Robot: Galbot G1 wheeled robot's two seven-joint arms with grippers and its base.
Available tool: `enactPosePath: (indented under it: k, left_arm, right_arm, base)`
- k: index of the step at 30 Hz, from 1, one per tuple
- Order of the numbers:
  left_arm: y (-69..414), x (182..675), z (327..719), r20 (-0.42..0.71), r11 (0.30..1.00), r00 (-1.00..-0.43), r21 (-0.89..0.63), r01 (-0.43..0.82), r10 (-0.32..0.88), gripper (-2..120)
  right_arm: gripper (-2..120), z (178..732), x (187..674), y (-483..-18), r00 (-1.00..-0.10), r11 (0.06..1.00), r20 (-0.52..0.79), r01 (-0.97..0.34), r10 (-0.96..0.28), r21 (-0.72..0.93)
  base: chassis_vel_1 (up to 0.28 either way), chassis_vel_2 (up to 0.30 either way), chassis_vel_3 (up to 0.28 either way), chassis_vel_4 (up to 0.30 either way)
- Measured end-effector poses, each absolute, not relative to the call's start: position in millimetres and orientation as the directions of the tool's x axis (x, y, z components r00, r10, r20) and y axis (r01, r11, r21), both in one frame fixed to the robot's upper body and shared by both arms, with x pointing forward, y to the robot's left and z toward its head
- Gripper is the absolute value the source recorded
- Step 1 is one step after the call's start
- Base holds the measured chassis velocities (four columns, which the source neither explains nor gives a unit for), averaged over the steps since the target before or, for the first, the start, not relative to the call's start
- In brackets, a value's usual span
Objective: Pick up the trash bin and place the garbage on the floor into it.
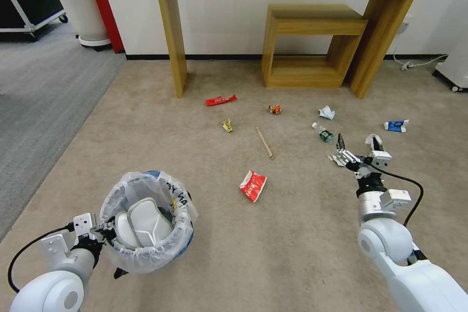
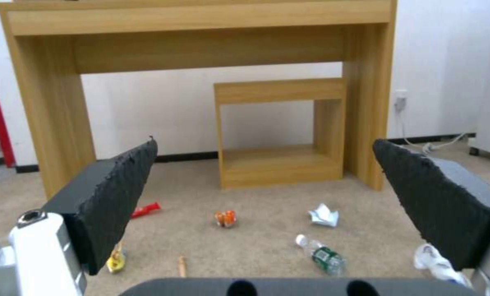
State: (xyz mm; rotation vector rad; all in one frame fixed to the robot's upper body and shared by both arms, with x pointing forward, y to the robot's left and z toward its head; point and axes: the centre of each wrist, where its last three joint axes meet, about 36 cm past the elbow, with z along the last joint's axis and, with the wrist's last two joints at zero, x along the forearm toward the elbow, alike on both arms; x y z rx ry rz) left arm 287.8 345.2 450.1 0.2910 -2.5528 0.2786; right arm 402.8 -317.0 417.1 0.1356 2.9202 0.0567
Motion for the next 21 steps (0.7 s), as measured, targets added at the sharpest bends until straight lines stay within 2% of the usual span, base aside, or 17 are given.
enactPosePath:
  k: [10,21]
  left_arm:
    - [351,291,464,0.569,0.951,-0.813,-0.165,-0.26,-0.123,1]
    - [353,294,462,0.588,0.954,-0.801,-0.163,-0.252,-0.111,1]
  right_arm:
    - [100,419,408,-313,-0.97,0.996,-0.23,0.068,0.08,0.057]
    - [100,419,403,-316,-0.968,0.996,-0.237,0.07,0.08,0.053]
  base:
    - [0.0,0.0,0.0,0.0]
    - [0.0,0.0,0.0,0.0]
